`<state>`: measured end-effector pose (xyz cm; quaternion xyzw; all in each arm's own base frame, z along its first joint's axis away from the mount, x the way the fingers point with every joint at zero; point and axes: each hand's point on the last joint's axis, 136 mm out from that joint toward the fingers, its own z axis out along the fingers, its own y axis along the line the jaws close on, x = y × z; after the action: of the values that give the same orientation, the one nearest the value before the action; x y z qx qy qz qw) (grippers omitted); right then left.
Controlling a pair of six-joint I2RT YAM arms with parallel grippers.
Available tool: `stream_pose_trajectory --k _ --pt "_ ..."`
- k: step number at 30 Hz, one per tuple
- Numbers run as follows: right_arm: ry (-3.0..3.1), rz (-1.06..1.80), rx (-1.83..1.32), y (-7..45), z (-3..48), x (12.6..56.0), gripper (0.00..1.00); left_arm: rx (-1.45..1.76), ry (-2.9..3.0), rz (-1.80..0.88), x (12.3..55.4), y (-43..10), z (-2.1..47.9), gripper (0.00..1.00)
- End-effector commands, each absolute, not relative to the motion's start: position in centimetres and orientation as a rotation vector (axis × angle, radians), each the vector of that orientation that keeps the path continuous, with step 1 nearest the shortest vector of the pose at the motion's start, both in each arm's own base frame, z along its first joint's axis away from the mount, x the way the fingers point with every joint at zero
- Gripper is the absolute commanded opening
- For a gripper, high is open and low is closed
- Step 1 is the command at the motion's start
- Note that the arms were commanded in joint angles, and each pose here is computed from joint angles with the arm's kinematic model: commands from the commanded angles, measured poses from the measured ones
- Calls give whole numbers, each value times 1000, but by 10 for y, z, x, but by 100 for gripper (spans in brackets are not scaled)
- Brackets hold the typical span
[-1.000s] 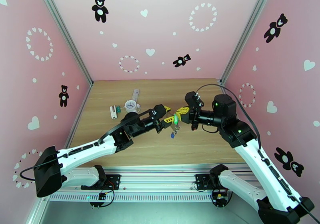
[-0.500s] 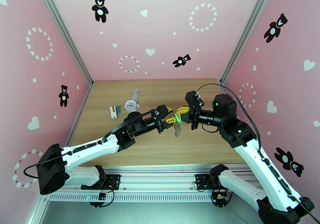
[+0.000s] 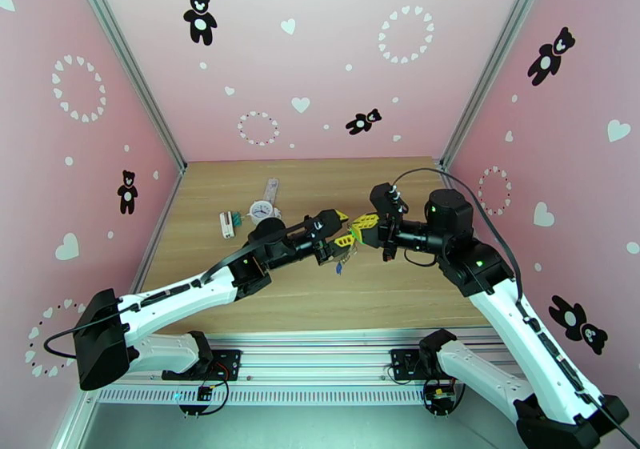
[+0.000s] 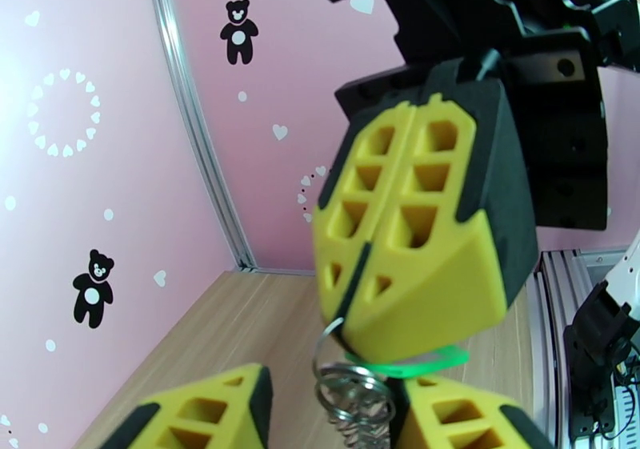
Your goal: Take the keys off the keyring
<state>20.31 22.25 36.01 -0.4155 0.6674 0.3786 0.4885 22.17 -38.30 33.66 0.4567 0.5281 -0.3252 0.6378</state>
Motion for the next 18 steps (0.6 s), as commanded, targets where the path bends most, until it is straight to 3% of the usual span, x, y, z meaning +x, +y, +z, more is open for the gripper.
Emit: stream_pose_trajectory --k 1,7,18 --pt "1564 906 -1020 220 376 196 0 1063 1208 -729 221 -386 337 40" --pt "1568 902 -1020 220 375 196 0 1024 1202 -712 225 -381 342 30" --pt "1572 891 -1010 219 373 198 0 998 1194 -730 225 -382 345 30"
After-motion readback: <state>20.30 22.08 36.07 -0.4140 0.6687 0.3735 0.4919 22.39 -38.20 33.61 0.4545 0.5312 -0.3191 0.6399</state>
